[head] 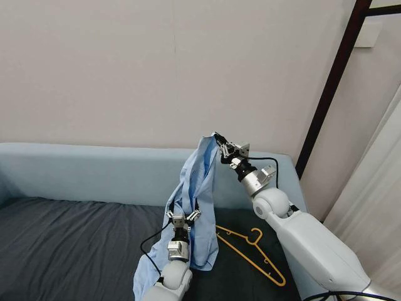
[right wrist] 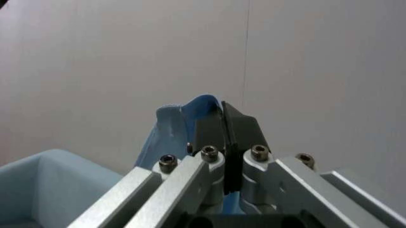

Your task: Pick up the clothes from the sofa and hang them on the clothes hanger.

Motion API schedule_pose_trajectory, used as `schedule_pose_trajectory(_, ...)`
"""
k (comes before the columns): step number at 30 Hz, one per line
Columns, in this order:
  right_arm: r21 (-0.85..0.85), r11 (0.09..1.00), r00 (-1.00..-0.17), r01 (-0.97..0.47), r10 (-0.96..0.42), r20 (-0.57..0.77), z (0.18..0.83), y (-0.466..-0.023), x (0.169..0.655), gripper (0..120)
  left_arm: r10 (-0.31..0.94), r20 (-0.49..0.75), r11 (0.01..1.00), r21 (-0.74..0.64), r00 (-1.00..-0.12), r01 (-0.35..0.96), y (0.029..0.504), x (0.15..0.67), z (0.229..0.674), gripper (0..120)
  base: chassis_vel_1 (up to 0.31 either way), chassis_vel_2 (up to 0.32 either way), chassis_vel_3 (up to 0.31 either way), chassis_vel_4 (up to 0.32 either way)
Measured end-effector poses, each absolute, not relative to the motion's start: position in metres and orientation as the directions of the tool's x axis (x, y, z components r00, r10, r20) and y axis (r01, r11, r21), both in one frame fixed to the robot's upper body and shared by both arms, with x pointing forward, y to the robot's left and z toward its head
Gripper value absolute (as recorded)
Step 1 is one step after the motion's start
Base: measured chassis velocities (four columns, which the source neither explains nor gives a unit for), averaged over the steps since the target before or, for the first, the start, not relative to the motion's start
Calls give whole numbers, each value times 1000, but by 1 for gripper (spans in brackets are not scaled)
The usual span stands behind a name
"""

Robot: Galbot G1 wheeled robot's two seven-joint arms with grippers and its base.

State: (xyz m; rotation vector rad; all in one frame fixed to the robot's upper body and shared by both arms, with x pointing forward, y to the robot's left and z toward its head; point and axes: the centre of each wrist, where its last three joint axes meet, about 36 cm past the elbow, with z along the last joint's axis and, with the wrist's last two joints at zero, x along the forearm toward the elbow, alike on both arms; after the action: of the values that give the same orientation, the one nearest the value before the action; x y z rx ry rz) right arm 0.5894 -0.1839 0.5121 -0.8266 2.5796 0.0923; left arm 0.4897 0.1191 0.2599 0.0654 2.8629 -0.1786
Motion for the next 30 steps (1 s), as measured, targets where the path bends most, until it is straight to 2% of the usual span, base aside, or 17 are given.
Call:
schedule_pose_trajectory(19, -63, 822, -734, -566, -537, -417, 510, -185, 589, 0, 4, -292, 995, -93, -957, 33, 147, 480, 264, 100, 0, 0, 0, 0)
schedule_pose_trajectory(25, -63, 822, -735, -566, -538, -414, 509, -185, 590, 0, 17, -274, 995, -91, -962, 43, 134, 488, 257, 93, 0, 0, 0, 0)
schedule_pose_trajectory(30, -62, 824, -739, -563, -536, -408, 506, -188, 588, 0, 25, -284, 993, -106, -958, 57, 115, 488, 261, 76, 0, 0, 0, 0)
